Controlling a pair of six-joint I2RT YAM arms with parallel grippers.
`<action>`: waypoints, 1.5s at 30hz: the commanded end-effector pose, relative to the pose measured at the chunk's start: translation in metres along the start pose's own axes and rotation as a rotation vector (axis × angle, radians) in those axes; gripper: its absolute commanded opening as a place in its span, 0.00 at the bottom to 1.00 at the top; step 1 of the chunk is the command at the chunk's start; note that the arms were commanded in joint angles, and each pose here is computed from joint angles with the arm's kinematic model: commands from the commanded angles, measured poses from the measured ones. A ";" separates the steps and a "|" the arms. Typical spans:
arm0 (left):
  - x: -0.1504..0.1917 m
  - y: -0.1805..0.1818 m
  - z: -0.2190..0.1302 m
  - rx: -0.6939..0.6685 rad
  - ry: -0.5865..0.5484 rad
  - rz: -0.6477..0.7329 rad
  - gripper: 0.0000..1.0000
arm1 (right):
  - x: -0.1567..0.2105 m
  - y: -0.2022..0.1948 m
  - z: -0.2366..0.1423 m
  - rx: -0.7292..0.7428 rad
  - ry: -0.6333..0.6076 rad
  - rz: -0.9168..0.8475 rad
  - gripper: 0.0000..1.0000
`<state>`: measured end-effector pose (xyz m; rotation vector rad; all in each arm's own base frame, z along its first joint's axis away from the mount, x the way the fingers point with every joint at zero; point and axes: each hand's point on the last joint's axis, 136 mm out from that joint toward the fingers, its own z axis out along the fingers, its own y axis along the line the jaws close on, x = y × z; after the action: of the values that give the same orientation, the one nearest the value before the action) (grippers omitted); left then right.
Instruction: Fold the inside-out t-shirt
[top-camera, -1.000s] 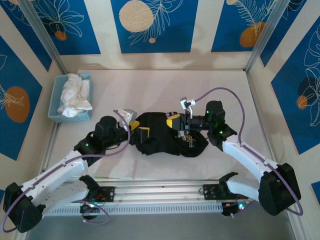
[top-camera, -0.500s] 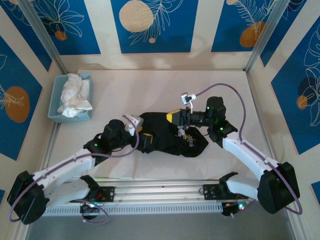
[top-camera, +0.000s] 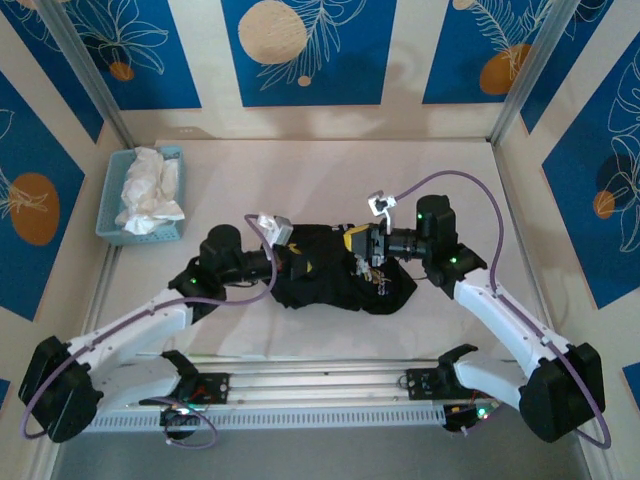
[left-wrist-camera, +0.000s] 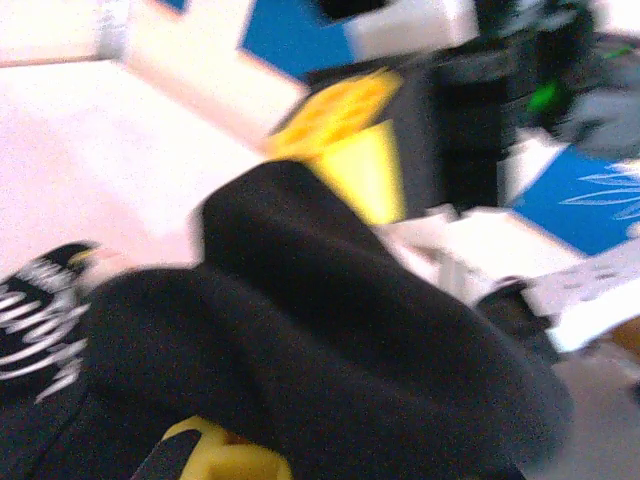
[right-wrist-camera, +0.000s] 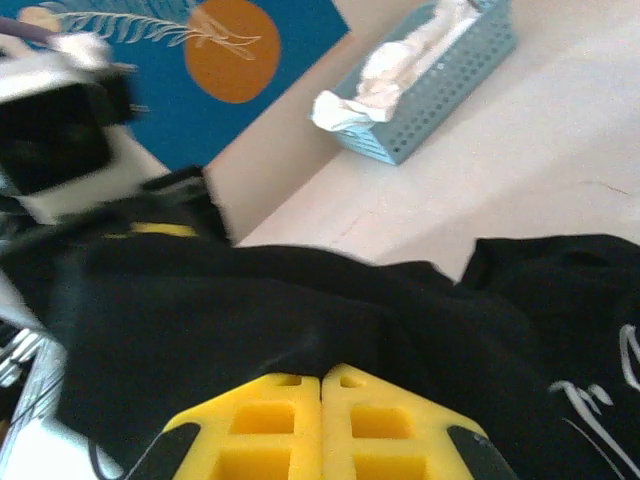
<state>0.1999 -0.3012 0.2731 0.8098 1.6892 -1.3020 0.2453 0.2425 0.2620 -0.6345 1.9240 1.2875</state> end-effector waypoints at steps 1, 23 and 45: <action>-0.015 -0.050 -0.012 0.255 -0.033 -0.020 0.00 | -0.009 -0.022 -0.002 0.133 -0.012 0.080 0.02; -0.024 -0.020 -0.024 0.105 -0.050 -0.014 0.00 | 0.038 0.051 -0.017 -0.060 0.099 -0.238 0.40; -0.024 -0.023 -0.024 0.134 -0.051 -0.025 0.00 | 0.051 0.005 0.044 0.115 0.192 -0.166 0.43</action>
<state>0.1849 -0.2860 0.2877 0.8120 1.6632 -1.4592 0.2107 0.2836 0.2086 -0.9099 2.0271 1.0941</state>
